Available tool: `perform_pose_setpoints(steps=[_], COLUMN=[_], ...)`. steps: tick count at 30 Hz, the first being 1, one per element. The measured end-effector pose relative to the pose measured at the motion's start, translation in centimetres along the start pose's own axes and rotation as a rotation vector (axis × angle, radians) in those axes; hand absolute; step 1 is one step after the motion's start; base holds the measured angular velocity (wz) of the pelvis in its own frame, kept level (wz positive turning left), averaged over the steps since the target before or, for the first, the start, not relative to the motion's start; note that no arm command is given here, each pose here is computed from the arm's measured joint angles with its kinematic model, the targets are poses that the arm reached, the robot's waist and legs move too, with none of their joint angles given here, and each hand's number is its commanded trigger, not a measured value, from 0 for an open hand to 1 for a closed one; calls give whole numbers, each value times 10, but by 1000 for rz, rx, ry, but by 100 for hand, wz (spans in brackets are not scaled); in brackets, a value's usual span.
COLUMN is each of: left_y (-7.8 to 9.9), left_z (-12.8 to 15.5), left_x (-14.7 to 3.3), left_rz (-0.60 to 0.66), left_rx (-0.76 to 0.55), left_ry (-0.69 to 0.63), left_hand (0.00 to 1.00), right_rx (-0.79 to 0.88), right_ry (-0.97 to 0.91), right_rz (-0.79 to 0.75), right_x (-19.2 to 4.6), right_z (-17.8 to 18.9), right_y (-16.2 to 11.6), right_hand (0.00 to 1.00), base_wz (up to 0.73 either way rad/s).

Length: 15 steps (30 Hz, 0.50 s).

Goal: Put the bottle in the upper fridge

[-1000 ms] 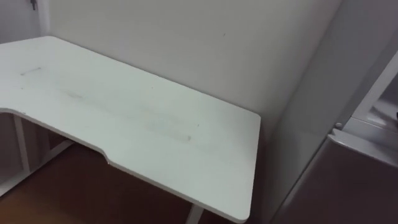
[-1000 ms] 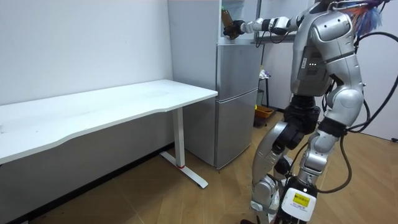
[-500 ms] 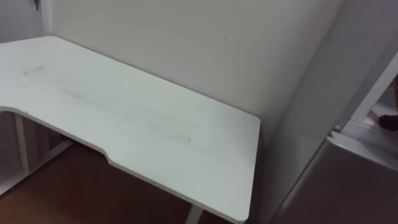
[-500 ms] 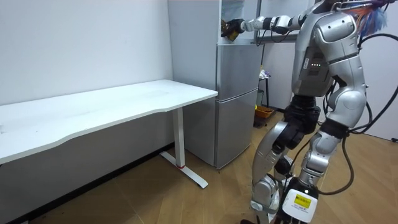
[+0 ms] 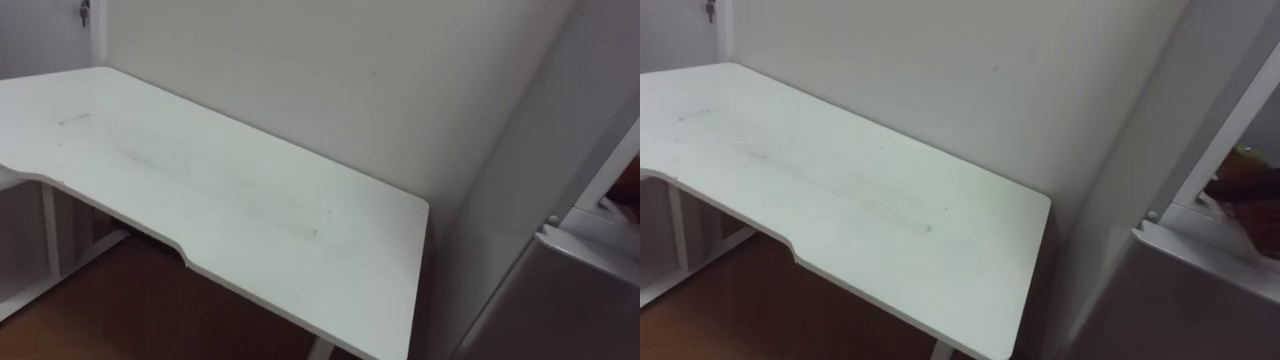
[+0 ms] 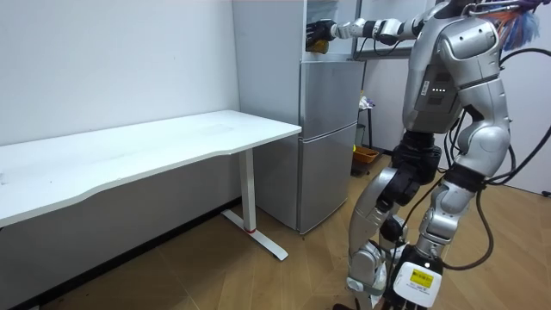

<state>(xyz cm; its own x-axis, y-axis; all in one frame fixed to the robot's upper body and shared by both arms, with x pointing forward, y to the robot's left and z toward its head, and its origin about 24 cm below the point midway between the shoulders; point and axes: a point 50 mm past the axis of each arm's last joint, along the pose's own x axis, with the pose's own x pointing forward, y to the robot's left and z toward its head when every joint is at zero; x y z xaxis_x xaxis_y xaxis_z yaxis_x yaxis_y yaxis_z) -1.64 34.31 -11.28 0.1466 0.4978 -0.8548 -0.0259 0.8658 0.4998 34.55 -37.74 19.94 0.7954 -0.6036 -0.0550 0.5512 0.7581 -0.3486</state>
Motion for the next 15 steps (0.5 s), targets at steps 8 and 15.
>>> perform_pose_setpoints(steps=[8, 15], left_y=[0, 0], left_z=[0, 1], left_x=[0, 0], left_rz=[-2, -6], left_rx=[-3, -4], left_ry=[1, 0], left_hand=[0, 0], right_rx=[-11, -37], right_ry=[-13, -27], right_rz=[24, 28], right_x=[0, 0], right_z=[2, 4], right_y=[-2, -1], right_hand=[0, 0], base_wz=[0, 0])
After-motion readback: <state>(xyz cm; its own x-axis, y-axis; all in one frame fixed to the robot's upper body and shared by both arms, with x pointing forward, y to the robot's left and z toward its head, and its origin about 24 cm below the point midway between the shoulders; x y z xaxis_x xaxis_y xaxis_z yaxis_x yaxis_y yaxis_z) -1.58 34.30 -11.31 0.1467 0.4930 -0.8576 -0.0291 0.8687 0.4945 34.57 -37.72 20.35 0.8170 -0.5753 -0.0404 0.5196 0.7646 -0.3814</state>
